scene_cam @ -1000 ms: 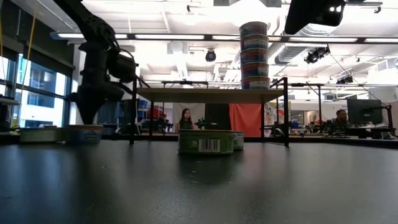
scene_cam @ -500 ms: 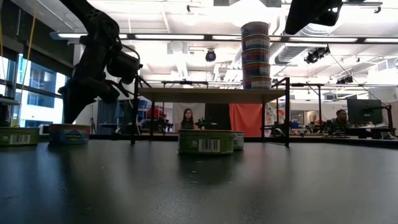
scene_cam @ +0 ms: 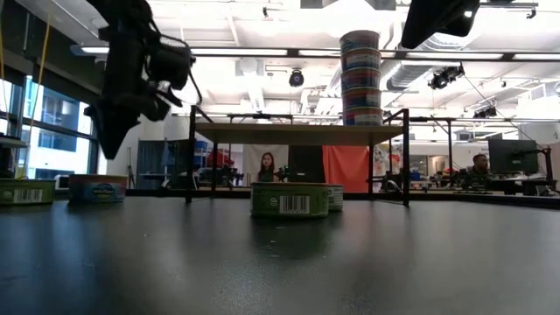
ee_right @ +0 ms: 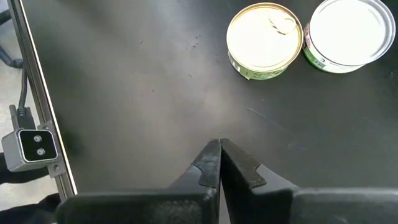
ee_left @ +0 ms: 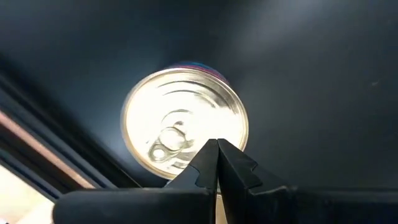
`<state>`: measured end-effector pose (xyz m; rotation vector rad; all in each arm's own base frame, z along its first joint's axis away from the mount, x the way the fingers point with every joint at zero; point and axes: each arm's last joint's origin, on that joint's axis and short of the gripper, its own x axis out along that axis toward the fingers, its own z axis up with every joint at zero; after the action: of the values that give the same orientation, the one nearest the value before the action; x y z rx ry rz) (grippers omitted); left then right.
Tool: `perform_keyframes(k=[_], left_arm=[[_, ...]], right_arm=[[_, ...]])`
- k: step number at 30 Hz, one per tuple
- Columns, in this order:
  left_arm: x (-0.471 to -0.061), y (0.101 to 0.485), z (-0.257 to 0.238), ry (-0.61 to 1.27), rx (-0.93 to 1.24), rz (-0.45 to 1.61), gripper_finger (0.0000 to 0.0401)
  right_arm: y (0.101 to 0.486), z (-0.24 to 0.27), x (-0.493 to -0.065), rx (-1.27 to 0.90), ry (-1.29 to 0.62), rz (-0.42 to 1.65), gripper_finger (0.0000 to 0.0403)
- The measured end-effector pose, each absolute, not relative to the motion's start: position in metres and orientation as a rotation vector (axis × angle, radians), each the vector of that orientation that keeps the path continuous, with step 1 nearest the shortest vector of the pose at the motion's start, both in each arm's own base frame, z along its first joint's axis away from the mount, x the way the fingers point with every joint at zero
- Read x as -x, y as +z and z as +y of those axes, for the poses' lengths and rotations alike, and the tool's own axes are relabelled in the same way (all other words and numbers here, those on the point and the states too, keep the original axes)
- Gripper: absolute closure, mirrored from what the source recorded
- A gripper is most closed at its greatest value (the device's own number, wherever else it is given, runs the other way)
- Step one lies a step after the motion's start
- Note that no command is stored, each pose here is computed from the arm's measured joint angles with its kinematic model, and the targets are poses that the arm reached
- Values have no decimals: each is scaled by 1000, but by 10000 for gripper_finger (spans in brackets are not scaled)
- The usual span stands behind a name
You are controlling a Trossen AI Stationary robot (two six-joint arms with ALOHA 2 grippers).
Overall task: Stack canned seafood by type on shelf
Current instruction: Stack the blue tuna can on top of the blue tuna can
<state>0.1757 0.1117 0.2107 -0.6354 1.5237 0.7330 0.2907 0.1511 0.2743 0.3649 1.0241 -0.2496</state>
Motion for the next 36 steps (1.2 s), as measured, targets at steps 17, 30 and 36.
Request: perform_keyframes(k=[17, 30, 36], left_arm=[[-138, 199, 69, 805, 465, 1195, 401], [-147, 186, 77, 1054, 626, 1105, 401], [-158, 173, 71, 1110, 611, 1158, 401]], right_arm=[[274, 147, -293, -380, -252, 1030, 403], [276, 137, -301, -394, -258, 1005, 403], [276, 137, -301, -403, -244, 1014, 403]])
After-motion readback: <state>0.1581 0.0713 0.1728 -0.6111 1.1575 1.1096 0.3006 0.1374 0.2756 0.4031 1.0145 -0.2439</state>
